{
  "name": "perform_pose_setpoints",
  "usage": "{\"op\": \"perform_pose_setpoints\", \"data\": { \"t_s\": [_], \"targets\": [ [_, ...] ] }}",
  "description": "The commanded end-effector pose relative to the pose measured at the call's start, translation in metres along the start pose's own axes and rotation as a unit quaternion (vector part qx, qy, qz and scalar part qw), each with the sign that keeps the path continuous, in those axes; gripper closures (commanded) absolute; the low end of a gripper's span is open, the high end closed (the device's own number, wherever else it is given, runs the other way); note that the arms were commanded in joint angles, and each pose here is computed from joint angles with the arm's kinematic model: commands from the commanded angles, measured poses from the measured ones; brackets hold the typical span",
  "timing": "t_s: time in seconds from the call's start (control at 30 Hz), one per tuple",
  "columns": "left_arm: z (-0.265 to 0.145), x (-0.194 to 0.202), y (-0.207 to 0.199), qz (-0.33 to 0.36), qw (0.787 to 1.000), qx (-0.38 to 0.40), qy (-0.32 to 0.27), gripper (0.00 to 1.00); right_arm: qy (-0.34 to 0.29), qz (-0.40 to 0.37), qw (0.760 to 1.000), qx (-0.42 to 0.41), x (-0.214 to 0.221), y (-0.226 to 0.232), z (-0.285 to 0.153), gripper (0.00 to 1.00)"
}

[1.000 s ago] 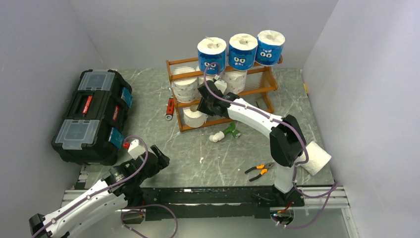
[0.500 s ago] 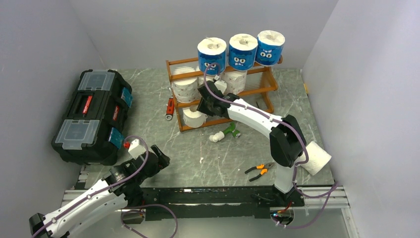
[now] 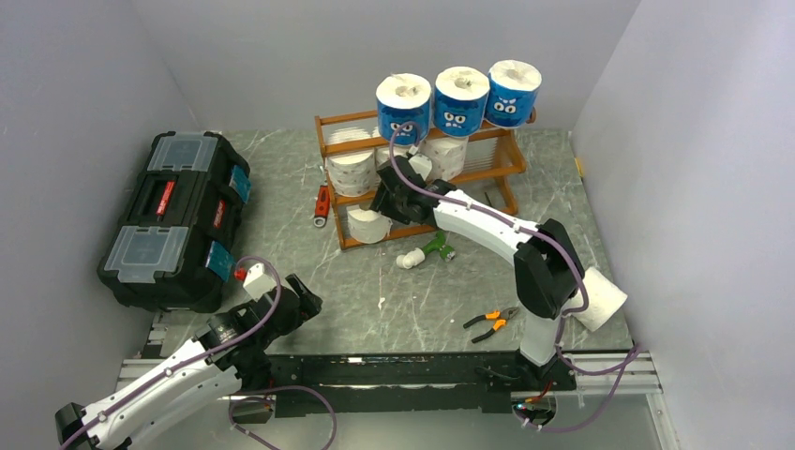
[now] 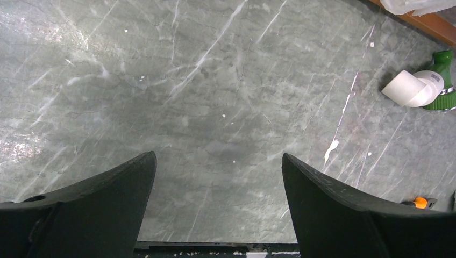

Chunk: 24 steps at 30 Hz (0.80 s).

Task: Place and organize the paper towels onto the shelf
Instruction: Place the paper towel on the shelf.

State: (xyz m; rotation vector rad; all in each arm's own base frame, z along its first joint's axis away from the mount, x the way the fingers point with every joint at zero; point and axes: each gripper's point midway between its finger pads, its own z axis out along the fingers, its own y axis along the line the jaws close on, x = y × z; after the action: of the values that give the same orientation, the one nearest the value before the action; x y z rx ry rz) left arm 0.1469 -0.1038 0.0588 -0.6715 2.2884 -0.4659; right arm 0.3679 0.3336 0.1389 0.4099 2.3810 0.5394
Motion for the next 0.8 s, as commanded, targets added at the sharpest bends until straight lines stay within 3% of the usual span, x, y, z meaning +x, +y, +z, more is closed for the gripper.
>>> {"op": "perform_pose_setpoints", "data": {
  "t_s": [0.0, 0.77],
  "targets": [
    [-0.001, -0.002, -0.01, -0.014, 1.0, 0.016, 0.0, 0.07, 0.005, 0.021, 0.999, -0.024, -0.003, 0.008, -0.009, 0.45],
    [-0.003, -0.001, -0.011, -0.019, 0.999, 0.028, 0.002, 0.08, 0.007, 0.003, 0.999, -0.031, 0.009, 0.01, -0.04, 0.41]
  ]
}}
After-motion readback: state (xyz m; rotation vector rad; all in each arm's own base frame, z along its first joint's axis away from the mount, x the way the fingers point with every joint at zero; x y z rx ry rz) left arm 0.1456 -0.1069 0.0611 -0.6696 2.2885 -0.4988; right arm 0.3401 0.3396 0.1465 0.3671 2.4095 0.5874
